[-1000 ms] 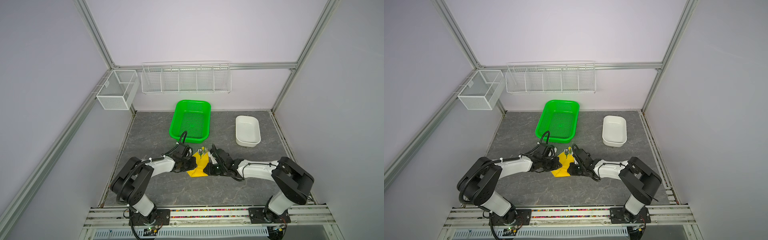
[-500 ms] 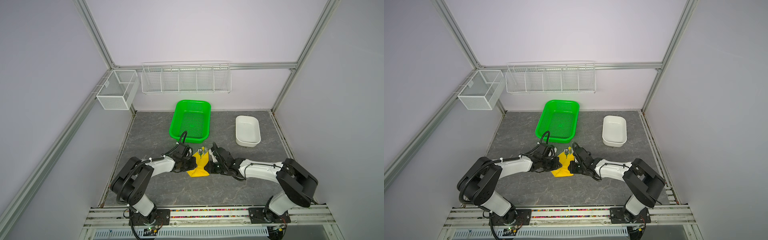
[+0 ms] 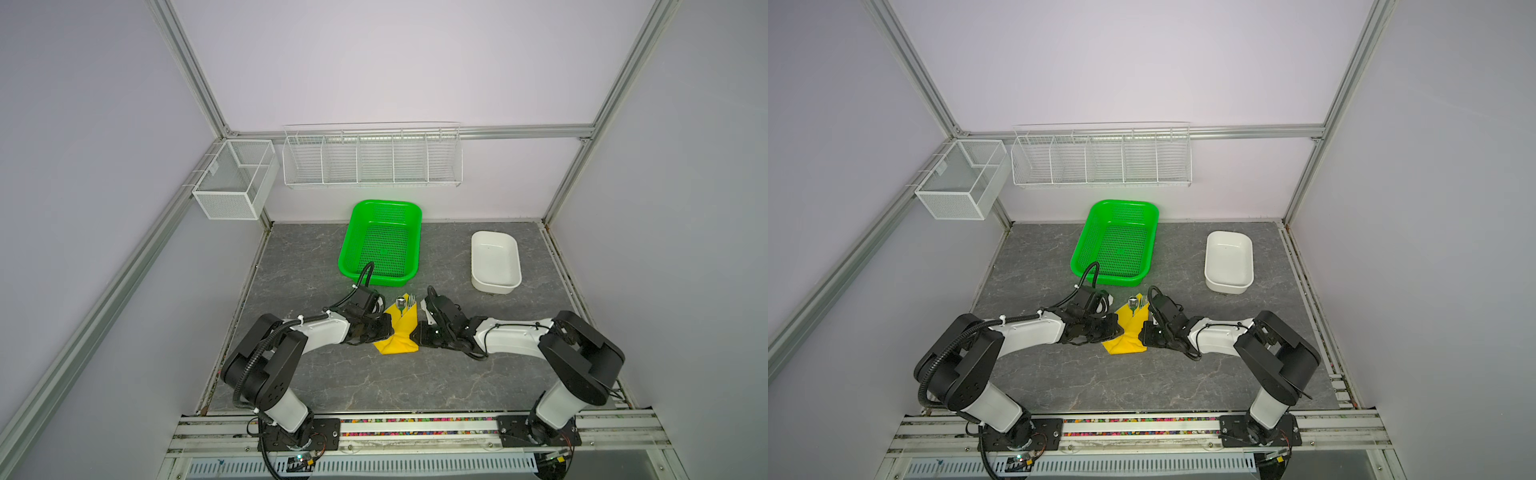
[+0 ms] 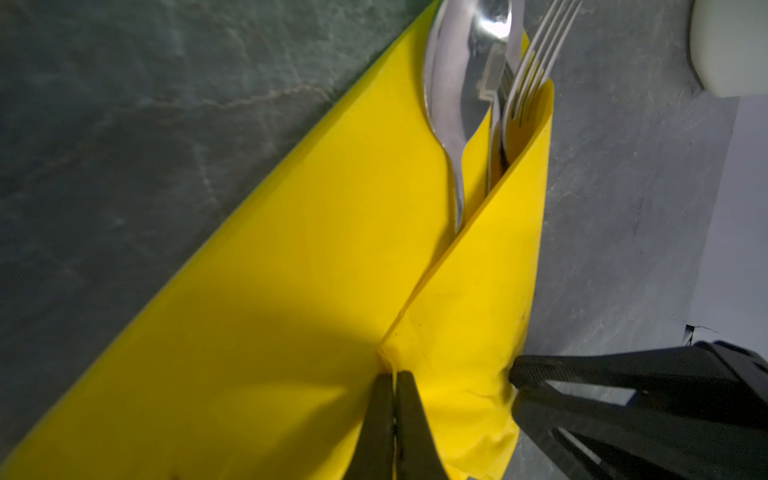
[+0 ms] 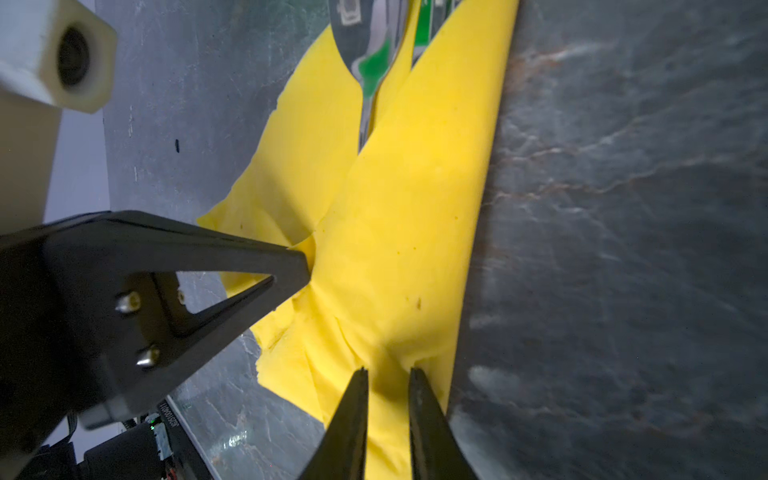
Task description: Place the utensils on the paper napkin and roll it up
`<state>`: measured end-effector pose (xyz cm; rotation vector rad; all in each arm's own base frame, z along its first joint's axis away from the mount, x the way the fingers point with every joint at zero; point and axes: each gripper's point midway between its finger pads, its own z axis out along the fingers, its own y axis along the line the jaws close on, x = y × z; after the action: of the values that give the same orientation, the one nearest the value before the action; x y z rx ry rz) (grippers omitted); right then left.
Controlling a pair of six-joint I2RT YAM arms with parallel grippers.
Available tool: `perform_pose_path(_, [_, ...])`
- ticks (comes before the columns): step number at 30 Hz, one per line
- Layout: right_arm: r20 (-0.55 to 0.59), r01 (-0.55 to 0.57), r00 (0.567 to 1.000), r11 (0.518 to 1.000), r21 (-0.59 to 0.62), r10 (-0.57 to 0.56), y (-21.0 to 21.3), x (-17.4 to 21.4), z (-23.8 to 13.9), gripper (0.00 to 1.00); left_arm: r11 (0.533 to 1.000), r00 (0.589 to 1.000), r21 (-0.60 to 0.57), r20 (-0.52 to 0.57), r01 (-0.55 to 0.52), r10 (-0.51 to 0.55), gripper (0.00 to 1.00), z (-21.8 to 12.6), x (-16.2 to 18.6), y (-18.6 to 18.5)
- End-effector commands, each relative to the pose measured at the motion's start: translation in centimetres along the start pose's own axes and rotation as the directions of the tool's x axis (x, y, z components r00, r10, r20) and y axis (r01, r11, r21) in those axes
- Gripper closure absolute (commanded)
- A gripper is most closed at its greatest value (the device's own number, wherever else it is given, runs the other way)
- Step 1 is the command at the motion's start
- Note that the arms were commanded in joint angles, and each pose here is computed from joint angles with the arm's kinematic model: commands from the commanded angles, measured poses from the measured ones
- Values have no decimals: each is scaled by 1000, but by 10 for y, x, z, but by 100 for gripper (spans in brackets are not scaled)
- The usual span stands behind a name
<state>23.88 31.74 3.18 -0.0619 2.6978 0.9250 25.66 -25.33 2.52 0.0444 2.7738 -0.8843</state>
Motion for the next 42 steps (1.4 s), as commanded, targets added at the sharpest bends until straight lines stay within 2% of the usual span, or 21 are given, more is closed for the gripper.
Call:
perform_pose_path(1, [7,-9,1000,1000,14,9,2,-4,-7,78,1000,1000,-15,-2,-8,8,100,0,-1,3])
perform_pose_path(7, [66,-7,998,999,-49,10,20,-31,-19,77,1000,1000,-17,-4,-6,6,100,-1,0,5])
perform_pose_path(13, [31,14,999,992,-125,-10,45,-35,-9,76,1000,1000,-11,-4,-7,7,100,-1,-1,3])
perform_pose_path(21, [-20,-24,1000,994,-108,22,36,-23,12,77,1000,1000,-7,-2,-5,5,100,-1,-2,2])
perform_pose_path(25, [-41,-9,999,993,-119,4,44,-25,16,77,1000,1000,-12,-1,-8,8,100,0,-3,2])
perform_pose_path(34, [-26,20,999,993,-117,-23,50,-30,7,77,1000,1000,-18,-5,-5,5,100,0,-1,4])
perform_pose_path(42, [-61,-11,998,998,-60,8,27,-16,20,77,1000,1000,-26,-3,-2,1,100,-1,-1,6])
